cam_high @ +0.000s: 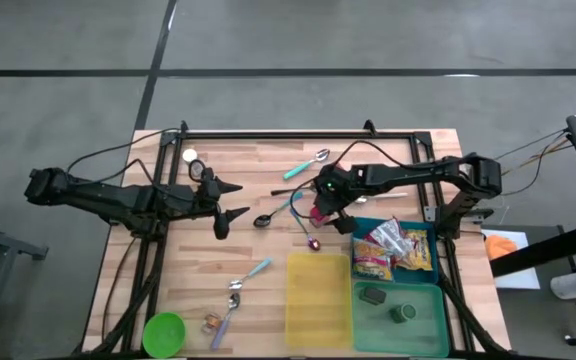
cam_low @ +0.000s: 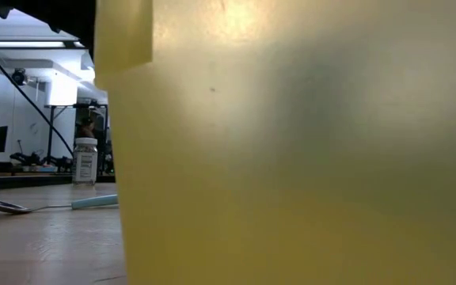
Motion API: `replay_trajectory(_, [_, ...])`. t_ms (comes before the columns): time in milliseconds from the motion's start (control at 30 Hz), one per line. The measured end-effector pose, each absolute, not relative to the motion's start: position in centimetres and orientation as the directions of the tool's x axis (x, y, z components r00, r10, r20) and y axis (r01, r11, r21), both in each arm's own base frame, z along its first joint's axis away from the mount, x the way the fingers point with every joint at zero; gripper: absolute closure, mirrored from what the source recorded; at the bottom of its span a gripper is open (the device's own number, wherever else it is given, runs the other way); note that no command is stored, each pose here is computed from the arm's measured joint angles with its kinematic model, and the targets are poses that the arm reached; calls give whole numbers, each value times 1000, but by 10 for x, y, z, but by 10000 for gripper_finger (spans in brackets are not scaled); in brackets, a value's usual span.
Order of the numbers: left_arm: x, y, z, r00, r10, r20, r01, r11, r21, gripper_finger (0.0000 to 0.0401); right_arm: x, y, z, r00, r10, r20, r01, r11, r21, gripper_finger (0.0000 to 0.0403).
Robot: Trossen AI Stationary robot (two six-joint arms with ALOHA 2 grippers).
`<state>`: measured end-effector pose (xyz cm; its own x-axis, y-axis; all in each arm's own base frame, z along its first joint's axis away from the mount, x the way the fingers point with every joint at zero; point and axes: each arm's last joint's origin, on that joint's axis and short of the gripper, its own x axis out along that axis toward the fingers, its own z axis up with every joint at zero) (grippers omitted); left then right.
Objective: Pick & Place Food Item
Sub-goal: Put the red seasoning can into the green bin
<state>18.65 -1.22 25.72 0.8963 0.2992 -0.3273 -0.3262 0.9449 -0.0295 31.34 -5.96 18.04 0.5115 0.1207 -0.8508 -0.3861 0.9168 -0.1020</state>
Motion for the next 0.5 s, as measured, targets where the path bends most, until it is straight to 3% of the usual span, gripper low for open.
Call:
replay_trajectory(200, [186,-12,257,896,299,-328,-326,945,-29,86,313,-60,180,511,122,-851,-386,917,-100,71])
replay_trajectory(500, [186,-12,257,896,300,-328,-327,945,-29,86,313,-61,181,511,100,-854,-376,919,-118,184])
